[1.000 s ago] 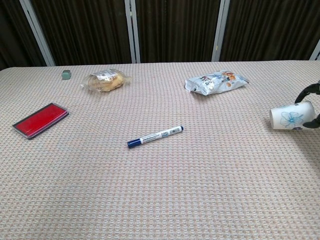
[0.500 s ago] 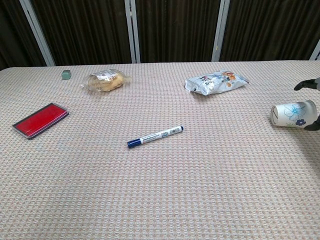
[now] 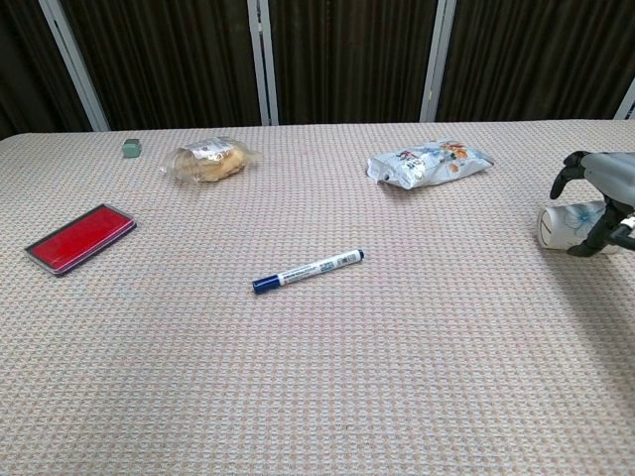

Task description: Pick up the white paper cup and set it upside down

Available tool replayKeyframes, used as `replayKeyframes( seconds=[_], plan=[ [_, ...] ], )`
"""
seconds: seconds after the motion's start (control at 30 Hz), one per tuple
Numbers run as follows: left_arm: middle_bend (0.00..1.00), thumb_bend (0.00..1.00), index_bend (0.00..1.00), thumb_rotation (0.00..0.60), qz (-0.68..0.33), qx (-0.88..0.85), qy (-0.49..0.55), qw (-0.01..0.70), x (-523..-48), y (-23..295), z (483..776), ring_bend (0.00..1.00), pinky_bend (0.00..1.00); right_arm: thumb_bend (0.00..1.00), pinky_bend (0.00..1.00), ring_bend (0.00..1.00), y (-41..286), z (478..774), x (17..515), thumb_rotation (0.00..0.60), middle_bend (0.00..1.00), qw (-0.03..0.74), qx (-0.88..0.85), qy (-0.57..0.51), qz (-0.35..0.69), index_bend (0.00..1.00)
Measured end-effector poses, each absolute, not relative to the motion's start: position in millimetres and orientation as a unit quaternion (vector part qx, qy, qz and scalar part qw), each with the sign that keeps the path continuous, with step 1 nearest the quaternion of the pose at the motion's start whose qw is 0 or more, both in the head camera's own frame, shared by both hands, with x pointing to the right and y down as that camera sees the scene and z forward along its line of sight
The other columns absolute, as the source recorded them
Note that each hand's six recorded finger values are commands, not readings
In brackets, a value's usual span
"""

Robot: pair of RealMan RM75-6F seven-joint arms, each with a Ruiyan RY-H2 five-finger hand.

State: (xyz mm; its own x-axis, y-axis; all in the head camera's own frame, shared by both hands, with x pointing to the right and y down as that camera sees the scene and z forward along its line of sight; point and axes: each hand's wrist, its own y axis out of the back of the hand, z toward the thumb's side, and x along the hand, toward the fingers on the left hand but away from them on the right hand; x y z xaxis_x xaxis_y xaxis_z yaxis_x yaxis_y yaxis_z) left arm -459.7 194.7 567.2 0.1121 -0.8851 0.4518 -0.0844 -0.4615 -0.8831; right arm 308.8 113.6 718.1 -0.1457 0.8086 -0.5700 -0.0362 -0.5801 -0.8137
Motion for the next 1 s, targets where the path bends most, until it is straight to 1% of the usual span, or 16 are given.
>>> replayKeyframes(
  seconds=[0.37,0.53,0.6,0.77,0.9,1.0],
  plan=[
    [0.00,0.05,0.00,0.600,-0.552,-0.653,0.372,0.361,-460,195,567,0.00,0.00,0.13,0.00,0.00,109,732,308,0.600,0.00,0.336,-0.554,-0.325,0.689,0.33],
    [0.00,0.05,0.00,0.600,-0.553,-0.653,0.372,0.361,-460,195,567,0.00,0.00,0.20,0.00,0.00,112,738,311,0.600,0.02,0.332,-0.547,-0.318,0.700,0.43],
    [0.00,0.04,0.00,0.600,-0.553,-0.653,0.372,0.361,-460,195,567,0.00,0.00,0.21,0.00,0.00,113,738,310,0.600,0.03,0.331,-0.547,-0.320,0.699,0.45],
    [0.00,0.04,0.00,0.600,-0.553,-0.652,0.372,0.362,-460,195,567,0.00,0.00,0.21,0.00,0.00,109,733,304,0.600,0.03,0.334,-0.553,-0.334,0.687,0.45],
    [0.00,0.04,0.00,0.600,-0.553,-0.652,0.372,0.362,-460,195,567,0.00,0.00,0.20,0.00,0.00,103,726,297,0.600,0.03,0.311,-0.569,-0.372,0.663,0.45],
    [0.00,0.04,0.00,0.600,-0.553,-0.652,0.372,0.362,-460,195,567,0.00,0.00,0.19,0.00,0.00,97,718,291,0.600,0.03,0.267,-0.590,-0.424,0.633,0.44]
  ],
)
